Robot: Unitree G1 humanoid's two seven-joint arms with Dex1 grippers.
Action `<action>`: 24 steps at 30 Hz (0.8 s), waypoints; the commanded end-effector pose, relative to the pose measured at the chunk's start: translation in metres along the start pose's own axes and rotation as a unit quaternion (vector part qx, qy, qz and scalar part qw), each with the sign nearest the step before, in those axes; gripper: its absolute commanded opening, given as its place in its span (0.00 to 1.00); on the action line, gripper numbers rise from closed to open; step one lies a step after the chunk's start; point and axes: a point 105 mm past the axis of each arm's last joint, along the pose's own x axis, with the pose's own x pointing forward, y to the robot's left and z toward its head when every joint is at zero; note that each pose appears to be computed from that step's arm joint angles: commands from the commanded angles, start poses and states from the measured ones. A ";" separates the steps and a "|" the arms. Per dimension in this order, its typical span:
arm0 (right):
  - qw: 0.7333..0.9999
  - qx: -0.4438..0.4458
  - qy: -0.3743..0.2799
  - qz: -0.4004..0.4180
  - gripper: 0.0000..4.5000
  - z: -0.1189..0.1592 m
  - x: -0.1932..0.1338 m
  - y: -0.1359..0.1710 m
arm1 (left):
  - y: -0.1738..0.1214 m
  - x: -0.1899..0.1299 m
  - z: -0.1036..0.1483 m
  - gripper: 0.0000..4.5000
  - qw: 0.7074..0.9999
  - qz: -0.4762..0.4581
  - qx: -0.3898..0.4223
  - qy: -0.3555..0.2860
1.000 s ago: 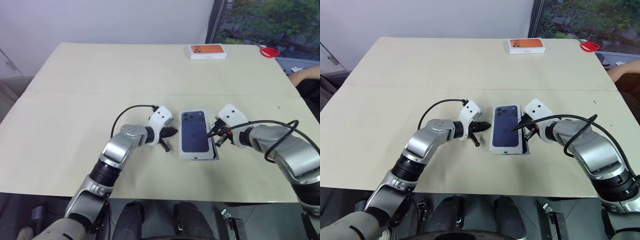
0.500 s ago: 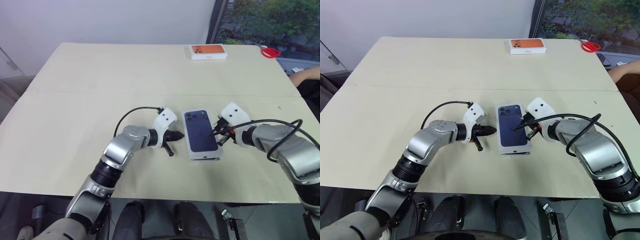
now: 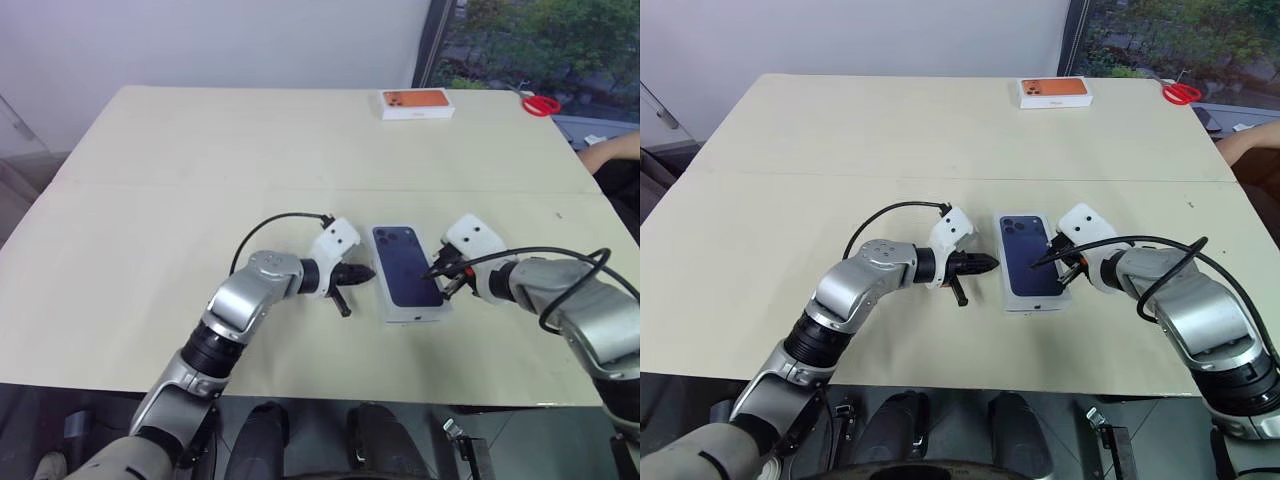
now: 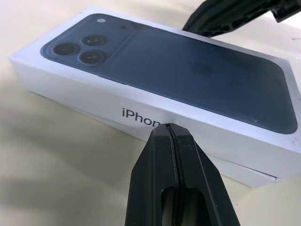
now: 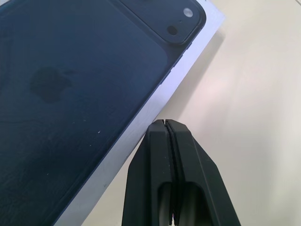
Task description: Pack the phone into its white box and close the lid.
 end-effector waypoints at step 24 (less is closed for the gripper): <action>0.998 -0.045 -0.015 -0.028 0.01 0.008 -0.028 -0.015 | -0.004 -0.019 0.002 0.00 1.000 -0.027 0.012 -0.011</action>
